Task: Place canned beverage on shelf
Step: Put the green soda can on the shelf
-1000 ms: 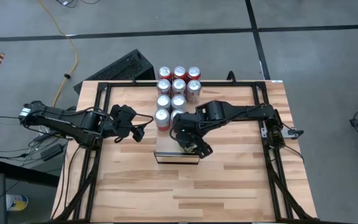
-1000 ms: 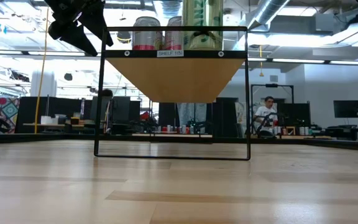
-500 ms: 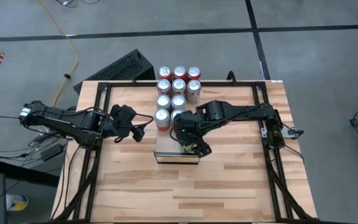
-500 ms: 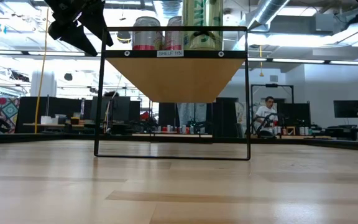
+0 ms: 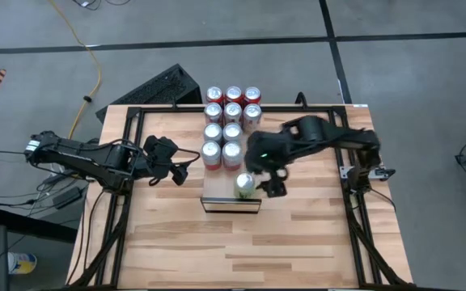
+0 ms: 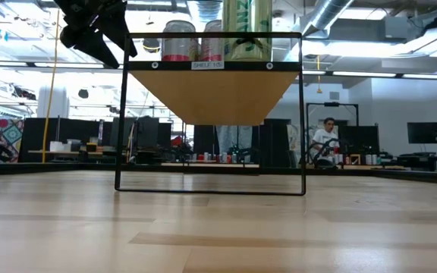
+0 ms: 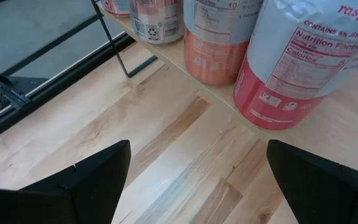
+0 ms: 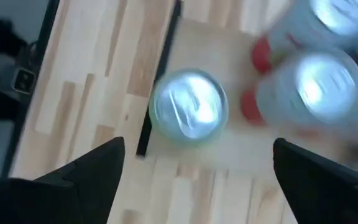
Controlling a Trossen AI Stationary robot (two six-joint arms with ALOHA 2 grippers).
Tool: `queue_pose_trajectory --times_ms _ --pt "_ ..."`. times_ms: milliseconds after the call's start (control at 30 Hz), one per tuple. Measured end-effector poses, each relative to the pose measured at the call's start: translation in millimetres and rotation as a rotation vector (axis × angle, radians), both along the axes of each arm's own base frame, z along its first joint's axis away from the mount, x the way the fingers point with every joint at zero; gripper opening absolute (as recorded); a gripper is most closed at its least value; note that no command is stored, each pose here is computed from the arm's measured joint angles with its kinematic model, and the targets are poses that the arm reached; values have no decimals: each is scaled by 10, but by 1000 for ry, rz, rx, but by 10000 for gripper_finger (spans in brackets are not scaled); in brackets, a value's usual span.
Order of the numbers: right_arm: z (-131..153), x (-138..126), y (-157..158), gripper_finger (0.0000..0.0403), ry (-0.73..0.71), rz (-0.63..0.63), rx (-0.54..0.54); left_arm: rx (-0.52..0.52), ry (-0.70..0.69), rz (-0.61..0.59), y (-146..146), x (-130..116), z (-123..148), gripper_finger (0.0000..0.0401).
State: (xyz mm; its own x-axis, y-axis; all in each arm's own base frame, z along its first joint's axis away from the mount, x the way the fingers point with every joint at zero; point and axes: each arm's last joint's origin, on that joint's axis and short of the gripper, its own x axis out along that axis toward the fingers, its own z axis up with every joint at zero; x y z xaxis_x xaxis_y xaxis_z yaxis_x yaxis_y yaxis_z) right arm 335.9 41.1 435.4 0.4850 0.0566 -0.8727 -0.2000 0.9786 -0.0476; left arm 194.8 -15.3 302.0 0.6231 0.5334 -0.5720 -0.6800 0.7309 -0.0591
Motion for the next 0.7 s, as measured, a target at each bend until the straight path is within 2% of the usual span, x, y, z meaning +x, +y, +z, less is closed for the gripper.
queue_pose_trajectory --times_ms 67,200,367,467,600,700 --pt "82 -125 -20 373 -15 -80 28 0 -1 0 0 1 0 363" --pt "208 -371 19 337 -71 -181 8 4 -8 6 1 4 5 363" --pt "152 -627 107 289 -183 -285 1 10 -28 1 -1 20 22 363" --pt "-39 -706 148 271 -289 -370 24 15 -44 -5 -3 35 37 363" --pt "-426 -714 219 242 -396 -401 112 17 -50 -7 -4 41 42 363" --pt "-719 -715 214 211 -417 -438 149 8 -58 1 -4 41 43 363"
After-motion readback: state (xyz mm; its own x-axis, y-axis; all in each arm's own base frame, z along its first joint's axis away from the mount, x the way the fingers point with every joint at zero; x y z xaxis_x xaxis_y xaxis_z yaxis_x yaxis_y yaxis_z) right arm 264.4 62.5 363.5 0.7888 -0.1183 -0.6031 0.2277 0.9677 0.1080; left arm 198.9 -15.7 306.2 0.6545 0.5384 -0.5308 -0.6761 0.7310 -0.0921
